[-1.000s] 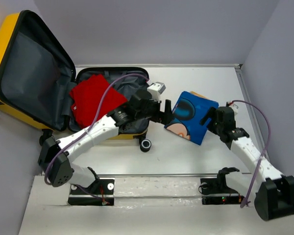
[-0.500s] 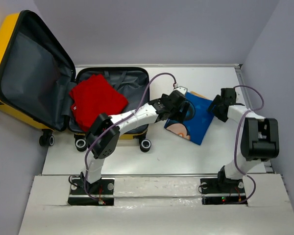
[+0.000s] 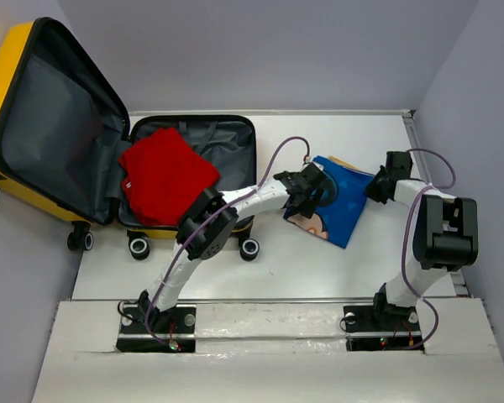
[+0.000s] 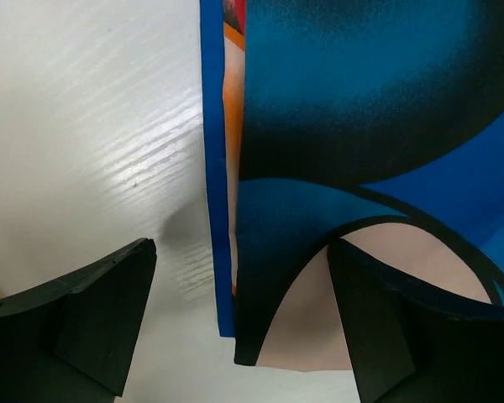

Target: Pack the luggage

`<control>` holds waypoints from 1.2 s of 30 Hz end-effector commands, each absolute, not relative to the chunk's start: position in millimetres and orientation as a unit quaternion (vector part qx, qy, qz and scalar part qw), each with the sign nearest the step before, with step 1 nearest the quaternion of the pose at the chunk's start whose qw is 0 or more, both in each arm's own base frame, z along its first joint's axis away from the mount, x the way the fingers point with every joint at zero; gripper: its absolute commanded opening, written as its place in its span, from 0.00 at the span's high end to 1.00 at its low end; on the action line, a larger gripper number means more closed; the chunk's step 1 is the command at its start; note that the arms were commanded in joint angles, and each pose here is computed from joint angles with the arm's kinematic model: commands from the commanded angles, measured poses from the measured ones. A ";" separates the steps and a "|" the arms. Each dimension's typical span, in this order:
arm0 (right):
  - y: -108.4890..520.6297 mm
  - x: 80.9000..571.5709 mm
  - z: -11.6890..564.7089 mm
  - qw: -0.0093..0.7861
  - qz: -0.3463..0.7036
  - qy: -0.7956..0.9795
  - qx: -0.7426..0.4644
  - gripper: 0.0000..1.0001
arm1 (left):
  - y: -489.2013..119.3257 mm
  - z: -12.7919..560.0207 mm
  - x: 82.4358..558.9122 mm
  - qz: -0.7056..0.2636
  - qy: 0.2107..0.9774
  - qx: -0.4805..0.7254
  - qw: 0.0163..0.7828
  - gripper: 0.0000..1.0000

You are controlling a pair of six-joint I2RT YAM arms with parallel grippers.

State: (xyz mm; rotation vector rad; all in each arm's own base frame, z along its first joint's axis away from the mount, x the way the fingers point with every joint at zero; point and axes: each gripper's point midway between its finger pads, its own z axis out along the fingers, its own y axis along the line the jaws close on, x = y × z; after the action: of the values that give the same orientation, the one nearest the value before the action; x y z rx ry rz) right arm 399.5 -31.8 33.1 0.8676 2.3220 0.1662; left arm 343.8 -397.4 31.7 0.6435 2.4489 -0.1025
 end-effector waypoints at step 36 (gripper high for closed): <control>68.1 383.6 268.1 0.538 0.242 0.787 0.179 0.93 | -367.1 256.7 378.5 -0.305 0.837 0.134 0.435 0.94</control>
State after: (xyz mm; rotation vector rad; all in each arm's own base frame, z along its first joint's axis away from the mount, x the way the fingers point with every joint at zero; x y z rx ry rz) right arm 376.6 34.5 192.7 0.5370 2.0013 0.4903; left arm 356.6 -399.5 166.4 0.4585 2.2542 -0.7011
